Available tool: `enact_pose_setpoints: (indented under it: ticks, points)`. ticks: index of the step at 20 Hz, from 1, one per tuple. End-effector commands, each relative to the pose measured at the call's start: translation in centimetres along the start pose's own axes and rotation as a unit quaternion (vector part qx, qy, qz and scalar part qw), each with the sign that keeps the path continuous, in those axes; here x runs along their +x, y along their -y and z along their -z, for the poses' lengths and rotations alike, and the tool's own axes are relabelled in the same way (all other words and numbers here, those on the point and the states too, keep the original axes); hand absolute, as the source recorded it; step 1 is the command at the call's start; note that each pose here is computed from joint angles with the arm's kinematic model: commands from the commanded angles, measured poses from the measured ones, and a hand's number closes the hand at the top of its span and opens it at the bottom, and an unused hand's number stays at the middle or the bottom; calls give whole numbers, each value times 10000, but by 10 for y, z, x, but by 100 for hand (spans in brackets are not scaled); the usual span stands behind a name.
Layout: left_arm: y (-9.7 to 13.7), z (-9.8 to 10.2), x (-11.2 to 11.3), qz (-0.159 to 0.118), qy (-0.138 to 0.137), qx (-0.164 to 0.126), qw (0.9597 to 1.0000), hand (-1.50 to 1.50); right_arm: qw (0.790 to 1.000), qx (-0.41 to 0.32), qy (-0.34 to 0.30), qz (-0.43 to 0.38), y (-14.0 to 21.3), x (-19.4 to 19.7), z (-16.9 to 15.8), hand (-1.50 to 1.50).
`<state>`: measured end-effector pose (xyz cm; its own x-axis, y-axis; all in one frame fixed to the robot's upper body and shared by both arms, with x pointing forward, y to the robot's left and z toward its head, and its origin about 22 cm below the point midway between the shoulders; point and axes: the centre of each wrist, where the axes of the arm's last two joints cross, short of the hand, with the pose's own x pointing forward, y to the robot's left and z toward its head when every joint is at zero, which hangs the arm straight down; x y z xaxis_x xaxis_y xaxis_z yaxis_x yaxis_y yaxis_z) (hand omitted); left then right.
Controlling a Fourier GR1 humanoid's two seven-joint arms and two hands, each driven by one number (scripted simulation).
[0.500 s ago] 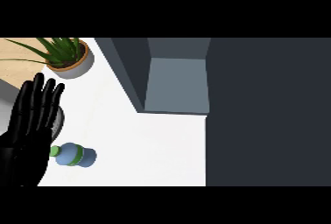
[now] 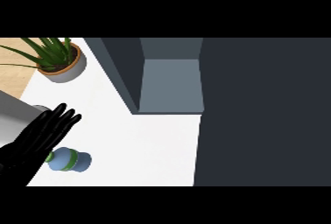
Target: Pick up the bottled water, place it into the cabinet and close the cabinet
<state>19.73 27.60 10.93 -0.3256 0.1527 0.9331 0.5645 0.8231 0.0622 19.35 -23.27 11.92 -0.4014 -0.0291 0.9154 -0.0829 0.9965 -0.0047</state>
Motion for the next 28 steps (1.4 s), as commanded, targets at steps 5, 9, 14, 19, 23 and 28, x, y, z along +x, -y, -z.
enact_pose_setpoints:
  ticks: [5, 9, 14, 19, 23, 28]
  points:
    - [-64, -77, 26, -748, -475, -876, 9922, -150, 9971, 68, -684, 341, -3, 33, -42, -150]
    - [-95, -98, 62, -552, -615, -700, 9941, -150, 9971, 60, -629, 424, -9, 64, -65, -150]
    - [-109, -112, 35, -565, -785, -541, 9938, -150, 9974, 122, -601, 385, -16, 74, -87, -150]
    - [-108, -129, 27, -453, -850, -488, 9942, -150, 9971, 99, -666, 342, -10, 76, -92, -150]
    - [-98, -115, 15, -396, -891, -216, 9950, -150, 9974, 56, -629, 336, -18, 77, -96, -150]
    - [-129, -120, -12, -234, -997, 105, 9947, -150, 9977, 132, -619, 252, -17, 83, -107, -150]
